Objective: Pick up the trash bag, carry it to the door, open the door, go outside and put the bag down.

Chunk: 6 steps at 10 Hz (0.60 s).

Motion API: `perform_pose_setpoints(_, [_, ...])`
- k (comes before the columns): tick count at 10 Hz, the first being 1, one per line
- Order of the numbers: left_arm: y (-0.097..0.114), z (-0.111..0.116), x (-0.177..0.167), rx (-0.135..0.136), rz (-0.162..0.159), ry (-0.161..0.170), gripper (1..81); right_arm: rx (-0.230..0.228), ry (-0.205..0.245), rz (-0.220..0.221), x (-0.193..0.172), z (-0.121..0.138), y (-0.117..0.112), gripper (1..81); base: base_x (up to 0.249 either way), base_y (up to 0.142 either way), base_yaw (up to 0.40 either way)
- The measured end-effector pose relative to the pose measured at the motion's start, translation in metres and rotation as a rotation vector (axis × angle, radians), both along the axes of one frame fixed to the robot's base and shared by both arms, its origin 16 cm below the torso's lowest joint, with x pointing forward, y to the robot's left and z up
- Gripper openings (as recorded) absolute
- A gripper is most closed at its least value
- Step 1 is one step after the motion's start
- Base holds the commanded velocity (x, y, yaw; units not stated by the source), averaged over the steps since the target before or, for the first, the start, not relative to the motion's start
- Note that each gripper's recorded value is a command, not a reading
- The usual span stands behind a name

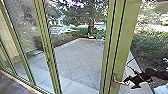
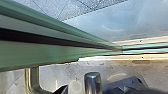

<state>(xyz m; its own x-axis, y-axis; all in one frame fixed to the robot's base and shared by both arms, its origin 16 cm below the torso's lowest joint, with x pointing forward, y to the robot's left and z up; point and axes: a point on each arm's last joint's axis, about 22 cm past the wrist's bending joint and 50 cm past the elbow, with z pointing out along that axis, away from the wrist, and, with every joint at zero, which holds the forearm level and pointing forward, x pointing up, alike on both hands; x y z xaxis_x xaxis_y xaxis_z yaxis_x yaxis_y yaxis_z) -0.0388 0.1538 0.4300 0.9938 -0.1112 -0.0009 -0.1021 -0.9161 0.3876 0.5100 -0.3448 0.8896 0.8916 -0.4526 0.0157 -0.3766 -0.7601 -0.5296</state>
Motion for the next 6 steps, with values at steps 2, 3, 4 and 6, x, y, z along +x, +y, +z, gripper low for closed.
perform_pose_setpoints(2, [0.000, 0.000, 0.000, 0.000, 0.000, 0.001, 1.0, 0.011, 0.003, -0.033, 0.003, -0.006, 0.001, 81.1, 0.000, 0.000, 0.000])
perform_pose_setpoints(3, [0.000, 0.000, 0.000, 0.000, 0.001, 0.000, 1.0, 0.009, 0.010, -0.048, 0.004, -0.011, -0.001, 81.1, 0.000, 0.000, 0.000])
perform_pose_setpoints(4, [0.000, 0.000, 0.000, 0.000, 0.001, 0.001, 1.0, 0.006, 0.023, -0.066, 0.006, -0.018, -0.002, 81.1, 0.000, 0.000, 0.000])
perform_pose_setpoints(6, [0.000, 0.000, 0.000, 0.000, 0.000, 0.001, 1.0, 0.022, 0.050, -0.097, 0.004, -0.034, 0.007, 81.1, 0.000, 0.000, 0.000])
